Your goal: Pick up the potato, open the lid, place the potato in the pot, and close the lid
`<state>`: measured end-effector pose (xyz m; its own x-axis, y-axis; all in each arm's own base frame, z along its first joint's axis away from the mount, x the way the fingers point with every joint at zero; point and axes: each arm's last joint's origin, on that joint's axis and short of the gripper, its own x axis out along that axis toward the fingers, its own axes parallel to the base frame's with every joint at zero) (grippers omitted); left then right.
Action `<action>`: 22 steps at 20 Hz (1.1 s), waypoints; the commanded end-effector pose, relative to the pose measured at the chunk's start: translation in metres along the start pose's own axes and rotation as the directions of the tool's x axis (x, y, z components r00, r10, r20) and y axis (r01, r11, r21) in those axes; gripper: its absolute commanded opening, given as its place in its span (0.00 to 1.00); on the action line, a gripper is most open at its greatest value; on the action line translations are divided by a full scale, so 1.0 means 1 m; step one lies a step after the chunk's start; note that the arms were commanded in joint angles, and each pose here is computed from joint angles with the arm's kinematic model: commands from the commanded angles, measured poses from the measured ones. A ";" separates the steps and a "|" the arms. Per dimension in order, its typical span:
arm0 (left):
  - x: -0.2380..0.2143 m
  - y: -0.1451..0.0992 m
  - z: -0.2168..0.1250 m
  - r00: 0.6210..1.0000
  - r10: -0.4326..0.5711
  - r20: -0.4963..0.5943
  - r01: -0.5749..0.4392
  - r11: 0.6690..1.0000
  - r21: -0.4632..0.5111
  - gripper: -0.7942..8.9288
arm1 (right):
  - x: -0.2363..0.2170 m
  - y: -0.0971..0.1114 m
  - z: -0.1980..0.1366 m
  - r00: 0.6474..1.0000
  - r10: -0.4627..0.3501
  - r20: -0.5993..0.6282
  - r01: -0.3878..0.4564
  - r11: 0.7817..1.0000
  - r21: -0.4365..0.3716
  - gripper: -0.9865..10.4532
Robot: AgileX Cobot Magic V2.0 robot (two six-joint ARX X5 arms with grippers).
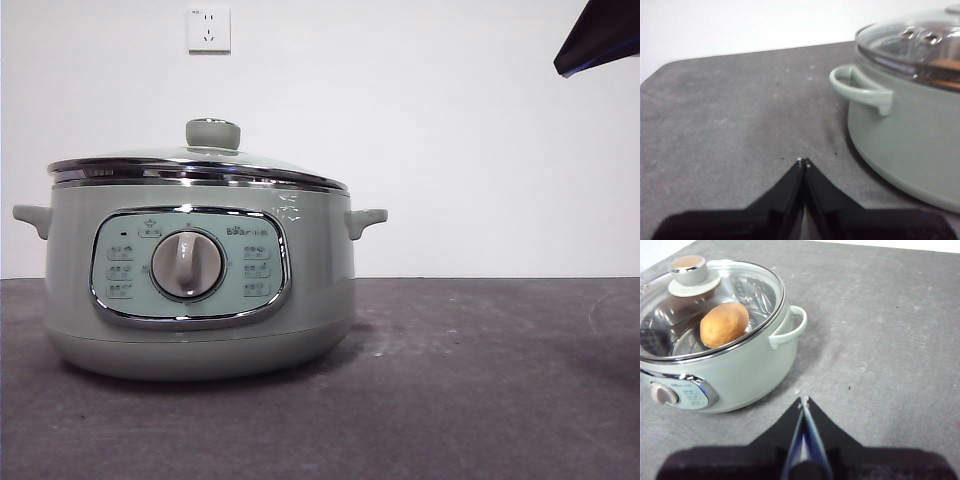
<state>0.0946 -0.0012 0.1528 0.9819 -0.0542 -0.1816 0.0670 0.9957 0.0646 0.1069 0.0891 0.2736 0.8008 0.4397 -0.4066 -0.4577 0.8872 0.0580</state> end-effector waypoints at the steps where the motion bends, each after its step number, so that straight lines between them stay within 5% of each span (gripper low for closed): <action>1: 0.002 0.001 -0.005 1.000 0.008 -0.012 -0.008 1.000 -0.011 0.08 | 0.001 0.000 -0.002 1.000 0.001 -0.001 -0.001 1.000 0.009 0.09; 18: 0.002 0.001 -0.005 1.000 0.014 -0.008 -0.014 1.000 -0.012 0.08 | 0.001 0.000 -0.002 1.000 0.001 -0.002 -0.001 1.000 0.005 0.09; 22: 0.002 0.001 -0.005 1.000 0.014 -0.008 -0.014 1.000 -0.012 0.08 | -0.015 -0.008 -0.002 0.998 -0.014 0.062 0.021 0.992 -0.122 0.09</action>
<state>0.0948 -0.0006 0.1526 0.9829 -0.0452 -0.1786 0.0571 0.9964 0.0622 0.0979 0.0763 0.2807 0.8271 0.4387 -0.3513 -0.4735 0.8807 -0.0150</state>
